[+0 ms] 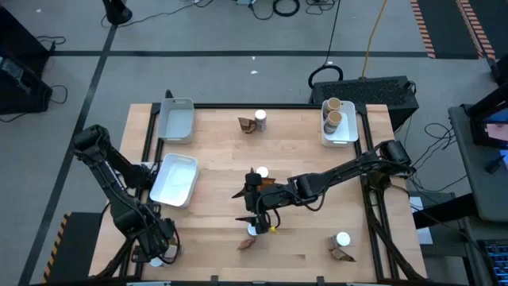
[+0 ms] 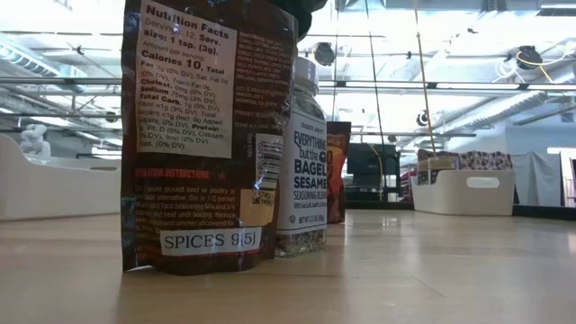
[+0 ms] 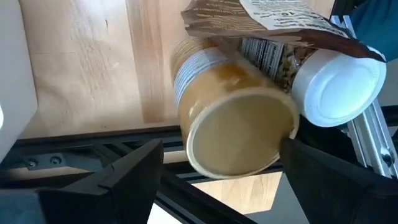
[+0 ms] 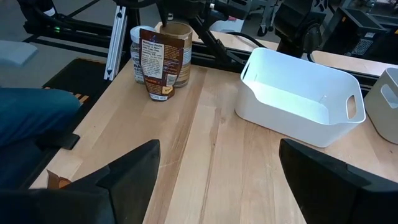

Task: Sort spices by type
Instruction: Put the gold seasoning bottle into the right white bin

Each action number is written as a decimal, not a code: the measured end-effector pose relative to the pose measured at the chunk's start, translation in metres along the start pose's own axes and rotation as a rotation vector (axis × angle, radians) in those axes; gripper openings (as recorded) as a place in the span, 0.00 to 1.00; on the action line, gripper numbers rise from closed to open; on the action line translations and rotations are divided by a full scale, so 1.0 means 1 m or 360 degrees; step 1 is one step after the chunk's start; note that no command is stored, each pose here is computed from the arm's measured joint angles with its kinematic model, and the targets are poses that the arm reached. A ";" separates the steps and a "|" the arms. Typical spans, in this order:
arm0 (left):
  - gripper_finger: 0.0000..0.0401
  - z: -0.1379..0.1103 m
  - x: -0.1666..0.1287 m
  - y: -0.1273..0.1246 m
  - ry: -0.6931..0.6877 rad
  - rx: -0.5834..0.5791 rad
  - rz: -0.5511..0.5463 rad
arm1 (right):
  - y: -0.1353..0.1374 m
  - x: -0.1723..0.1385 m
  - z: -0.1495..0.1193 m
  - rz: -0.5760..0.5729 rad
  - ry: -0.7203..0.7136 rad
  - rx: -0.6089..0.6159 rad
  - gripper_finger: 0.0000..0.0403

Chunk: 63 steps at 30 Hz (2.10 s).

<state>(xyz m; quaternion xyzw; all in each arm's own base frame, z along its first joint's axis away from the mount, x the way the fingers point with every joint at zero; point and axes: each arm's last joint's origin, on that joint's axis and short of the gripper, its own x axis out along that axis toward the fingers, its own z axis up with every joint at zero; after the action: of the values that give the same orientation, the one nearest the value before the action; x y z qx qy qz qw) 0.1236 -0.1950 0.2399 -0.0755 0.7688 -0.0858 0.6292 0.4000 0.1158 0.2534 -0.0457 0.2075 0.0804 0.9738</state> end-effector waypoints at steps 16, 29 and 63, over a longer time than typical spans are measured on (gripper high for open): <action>0.80 -0.001 0.000 0.002 0.0107 -0.0065 -0.0015 | 0.000 0.000 0.000 -0.0001 0.0000 -0.0002 0.78; 0.80 0.000 -0.029 0.006 0.0015 -0.0062 0.0073 | 0.000 0.000 0.000 -0.0002 -0.0001 -0.0006 0.78; 0.80 0.002 -0.005 -0.032 -0.0085 0.0013 0.0216 | 0.000 0.000 -0.003 -0.0002 0.0048 0.0022 0.78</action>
<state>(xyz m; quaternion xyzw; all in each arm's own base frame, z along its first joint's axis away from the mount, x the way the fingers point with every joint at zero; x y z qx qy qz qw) 0.1271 -0.2247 0.2515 -0.0227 0.7547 -0.0441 0.6542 0.3989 0.1151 0.2506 -0.0402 0.2226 0.0777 0.9710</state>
